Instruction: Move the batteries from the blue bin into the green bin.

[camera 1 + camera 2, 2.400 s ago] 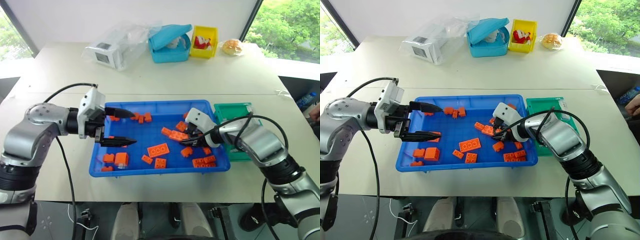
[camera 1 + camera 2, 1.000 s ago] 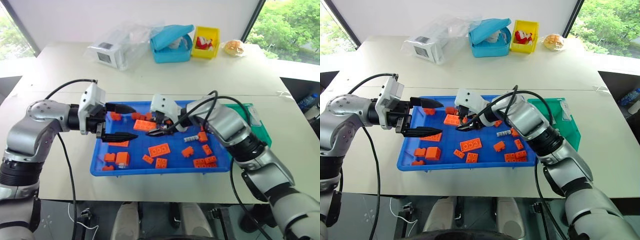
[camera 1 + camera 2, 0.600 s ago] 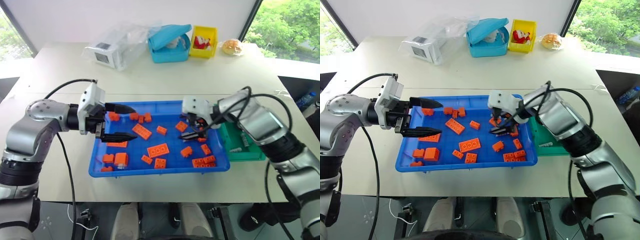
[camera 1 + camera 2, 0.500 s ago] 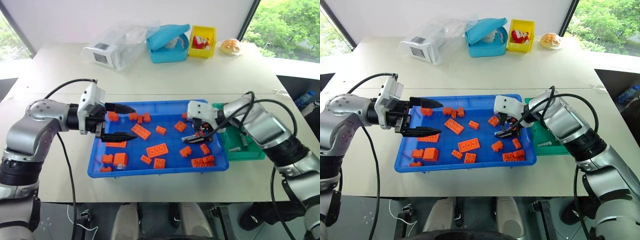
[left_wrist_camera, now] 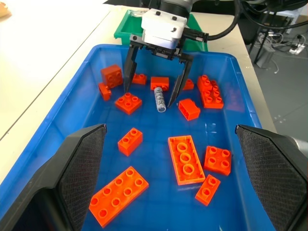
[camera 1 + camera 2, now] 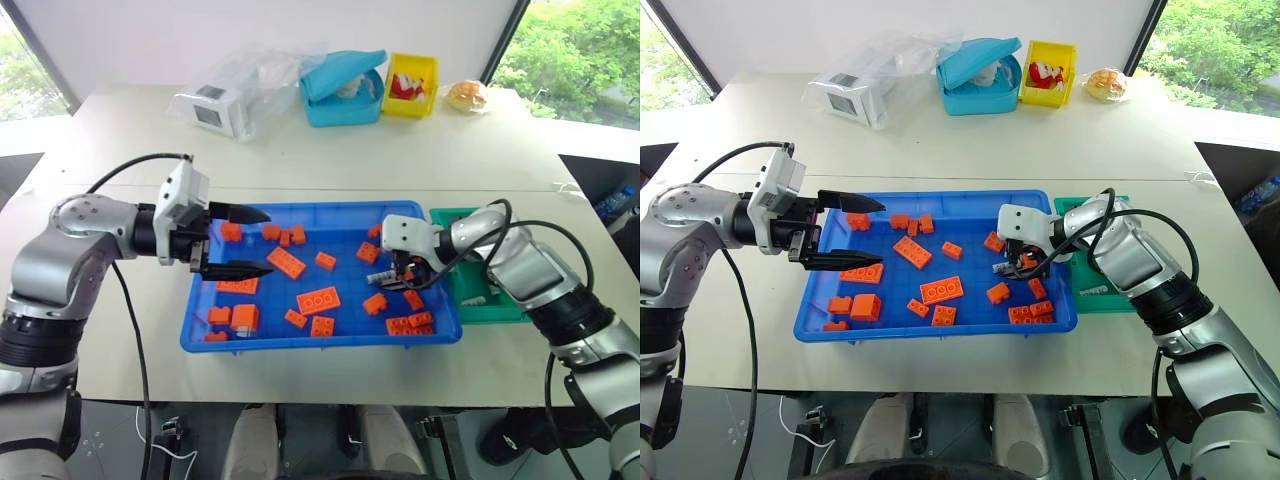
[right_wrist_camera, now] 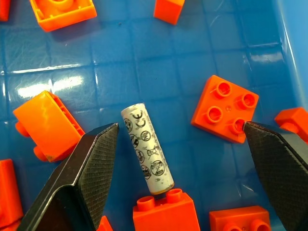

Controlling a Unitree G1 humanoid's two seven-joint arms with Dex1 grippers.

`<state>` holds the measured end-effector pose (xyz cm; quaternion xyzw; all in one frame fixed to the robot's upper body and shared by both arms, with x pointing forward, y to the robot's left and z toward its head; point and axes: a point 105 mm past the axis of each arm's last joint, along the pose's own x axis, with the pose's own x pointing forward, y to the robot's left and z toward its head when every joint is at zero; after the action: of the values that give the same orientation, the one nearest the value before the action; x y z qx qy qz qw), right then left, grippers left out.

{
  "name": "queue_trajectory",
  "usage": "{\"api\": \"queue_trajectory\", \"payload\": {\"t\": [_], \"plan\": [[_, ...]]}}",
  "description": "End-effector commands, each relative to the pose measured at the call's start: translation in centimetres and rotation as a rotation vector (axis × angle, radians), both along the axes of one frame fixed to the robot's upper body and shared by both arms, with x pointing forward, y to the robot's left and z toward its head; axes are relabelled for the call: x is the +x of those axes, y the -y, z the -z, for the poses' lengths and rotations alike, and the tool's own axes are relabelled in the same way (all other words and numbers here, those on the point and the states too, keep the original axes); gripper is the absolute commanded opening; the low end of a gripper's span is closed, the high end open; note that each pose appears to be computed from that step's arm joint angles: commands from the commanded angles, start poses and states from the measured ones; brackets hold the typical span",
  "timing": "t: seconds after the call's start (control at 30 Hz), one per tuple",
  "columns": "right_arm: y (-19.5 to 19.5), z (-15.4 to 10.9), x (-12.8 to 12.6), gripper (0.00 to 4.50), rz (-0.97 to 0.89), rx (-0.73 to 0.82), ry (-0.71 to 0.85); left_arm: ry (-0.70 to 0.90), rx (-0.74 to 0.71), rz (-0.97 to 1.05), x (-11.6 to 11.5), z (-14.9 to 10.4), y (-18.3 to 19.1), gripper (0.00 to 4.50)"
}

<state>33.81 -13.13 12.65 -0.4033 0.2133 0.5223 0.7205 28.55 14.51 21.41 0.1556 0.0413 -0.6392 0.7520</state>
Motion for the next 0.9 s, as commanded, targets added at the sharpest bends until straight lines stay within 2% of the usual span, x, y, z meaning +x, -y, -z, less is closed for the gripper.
{"api": "queue_trajectory", "payload": {"t": [0.03,0.3,0.43,0.53,0.9], "plan": [[1.1,0.1,0.4,4.22,0.057,-0.004,-0.001,0.053,0.009,0.010,-0.1,-1.0,0.1,4.50],[-0.1,-4.2,0.1,4.22,0.033,0.071,0.055,0.056,0.007,0.014,0.0,-1.0,0.1,4.50],[0.7,-5.0,0.0,4.22,0.048,0.063,0.065,0.059,0.005,0.013,0.0,-1.0,0.1,4.50],[1.5,-4.6,-0.1,4.22,0.066,0.047,0.057,0.059,0.006,0.012,0.0,-1.0,0.1,4.50],[1.5,-0.5,-0.3,4.22,0.046,-0.024,0.008,0.064,0.008,0.019,0.2,-1.3,0.2,4.50]]}}
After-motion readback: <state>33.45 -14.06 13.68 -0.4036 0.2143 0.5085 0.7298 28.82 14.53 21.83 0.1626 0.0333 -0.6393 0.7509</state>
